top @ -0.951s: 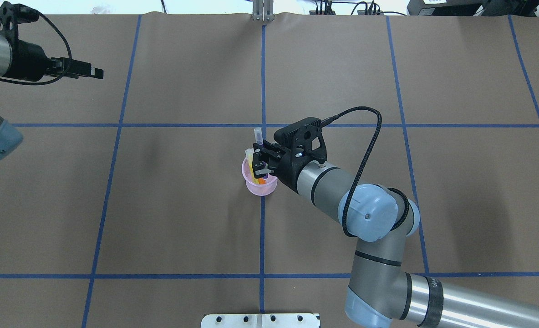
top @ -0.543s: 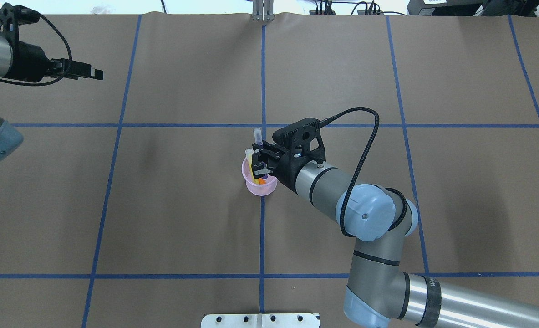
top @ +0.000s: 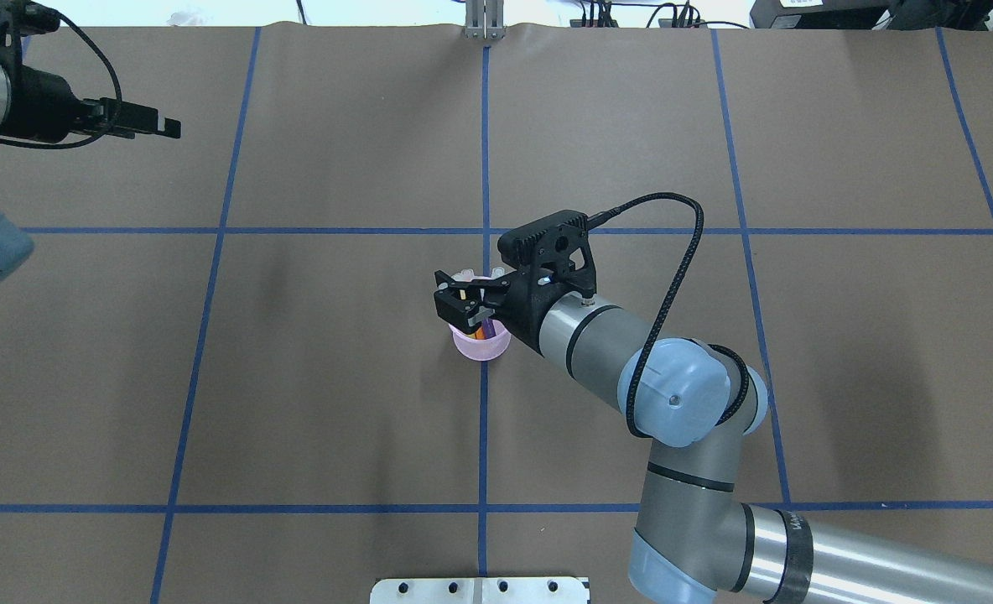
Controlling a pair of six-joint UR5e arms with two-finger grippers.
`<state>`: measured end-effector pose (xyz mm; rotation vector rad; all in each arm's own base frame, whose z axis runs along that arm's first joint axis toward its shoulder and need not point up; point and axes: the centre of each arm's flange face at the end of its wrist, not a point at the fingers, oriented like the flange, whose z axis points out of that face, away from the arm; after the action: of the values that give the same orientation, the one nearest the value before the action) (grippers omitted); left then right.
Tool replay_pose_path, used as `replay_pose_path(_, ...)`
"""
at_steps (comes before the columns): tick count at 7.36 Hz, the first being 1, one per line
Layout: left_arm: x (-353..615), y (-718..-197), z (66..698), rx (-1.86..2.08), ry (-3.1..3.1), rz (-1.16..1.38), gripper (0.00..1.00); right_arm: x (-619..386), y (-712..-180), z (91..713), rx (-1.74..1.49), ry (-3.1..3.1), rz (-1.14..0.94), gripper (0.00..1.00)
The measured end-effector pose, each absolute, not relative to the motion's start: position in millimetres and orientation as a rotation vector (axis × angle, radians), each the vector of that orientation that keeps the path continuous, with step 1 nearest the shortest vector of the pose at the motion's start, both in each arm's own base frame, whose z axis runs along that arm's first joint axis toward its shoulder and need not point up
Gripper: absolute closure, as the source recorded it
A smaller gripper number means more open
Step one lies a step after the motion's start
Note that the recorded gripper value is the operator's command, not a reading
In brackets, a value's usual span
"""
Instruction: Collect pens into pen holder
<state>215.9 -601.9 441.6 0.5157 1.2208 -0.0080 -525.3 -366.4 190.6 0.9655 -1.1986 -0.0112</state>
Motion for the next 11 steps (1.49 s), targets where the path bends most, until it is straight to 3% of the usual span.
replay_pose_path(4,104,-645,477,0.420,1.028,0.067,0.00,-452,-421,186,0.700,-0.991,-0.053,0.00)
replay_pose_path(7,39,-658,531,0.386,0.747,0.057,0.00,-344,-493,251,0.220,-0.742,0.022,0.00)
replay_pose_path(11,18,-646,569,0.381,0.642,0.031,0.00,-298,-516,332,0.137,-0.595,0.124,0.00)
